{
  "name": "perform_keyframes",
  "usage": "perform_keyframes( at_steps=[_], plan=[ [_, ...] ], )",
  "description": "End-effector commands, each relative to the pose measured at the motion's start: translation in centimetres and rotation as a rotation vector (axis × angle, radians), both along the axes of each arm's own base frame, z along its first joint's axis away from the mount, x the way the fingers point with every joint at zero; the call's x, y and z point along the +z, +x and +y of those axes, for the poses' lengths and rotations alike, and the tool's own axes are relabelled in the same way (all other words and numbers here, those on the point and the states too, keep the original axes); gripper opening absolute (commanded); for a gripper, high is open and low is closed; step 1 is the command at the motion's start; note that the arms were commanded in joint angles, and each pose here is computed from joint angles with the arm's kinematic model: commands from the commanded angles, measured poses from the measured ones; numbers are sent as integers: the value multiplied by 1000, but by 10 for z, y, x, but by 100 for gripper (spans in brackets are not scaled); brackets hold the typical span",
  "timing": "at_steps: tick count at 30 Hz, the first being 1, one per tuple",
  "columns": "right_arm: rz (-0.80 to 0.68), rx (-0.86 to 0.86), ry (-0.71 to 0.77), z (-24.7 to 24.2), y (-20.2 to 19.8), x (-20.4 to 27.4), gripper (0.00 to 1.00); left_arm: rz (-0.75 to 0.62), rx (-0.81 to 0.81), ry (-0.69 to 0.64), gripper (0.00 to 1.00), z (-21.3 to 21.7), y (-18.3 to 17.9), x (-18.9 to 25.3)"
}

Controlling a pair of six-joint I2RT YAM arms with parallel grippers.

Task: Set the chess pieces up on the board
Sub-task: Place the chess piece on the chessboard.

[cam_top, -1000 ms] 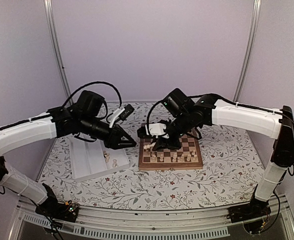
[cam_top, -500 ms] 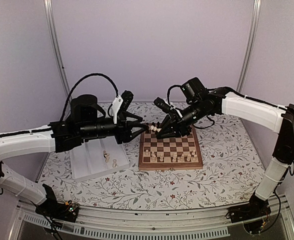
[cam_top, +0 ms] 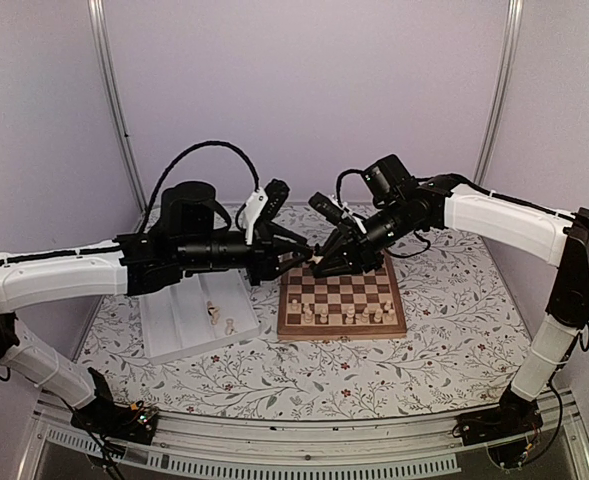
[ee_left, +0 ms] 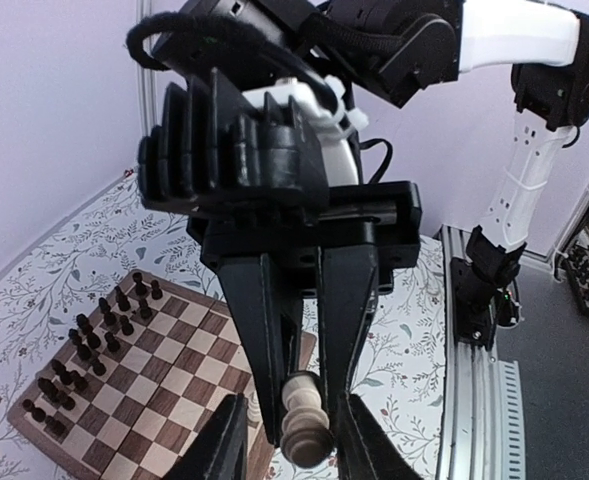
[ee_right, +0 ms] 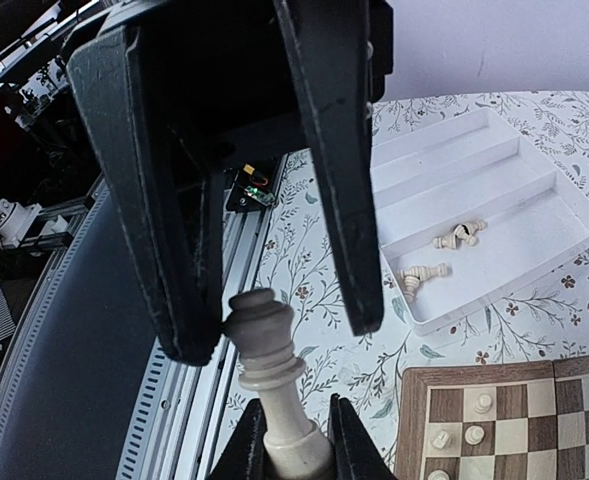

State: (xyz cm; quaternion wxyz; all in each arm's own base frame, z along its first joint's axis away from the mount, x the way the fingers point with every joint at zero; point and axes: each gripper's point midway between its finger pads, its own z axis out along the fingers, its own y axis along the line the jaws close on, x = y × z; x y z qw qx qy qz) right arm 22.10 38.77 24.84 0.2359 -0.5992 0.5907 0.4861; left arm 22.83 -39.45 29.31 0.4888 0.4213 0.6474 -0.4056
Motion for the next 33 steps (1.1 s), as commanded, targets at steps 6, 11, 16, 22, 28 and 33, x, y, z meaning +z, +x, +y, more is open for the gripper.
perform_keyframes(
  at_steps=[6, 11, 16, 22, 28, 33],
  plan=[
    [1, -1, 30, -3, -2, 11, 9, 36, -48, 32, 31, -6, -10, -2],
    [3, -6, 22, -4, -2, 7, 10, 29, -53, 26, 15, -7, -10, 2],
    [-50, -58, -26, -10, 7, -2, 29, 17, -57, 32, 10, -11, -6, 7],
    [-124, -224, -105, -58, 38, -9, 44, 53, -4, 196, 9, -13, 9, -21],
    [-127, -411, -161, -125, 66, -23, 48, 84, -34, 337, 9, -23, 17, -56],
    [-147, -555, -167, -167, 81, -32, 51, 108, -87, 420, 9, -39, 22, -82]
  ],
)
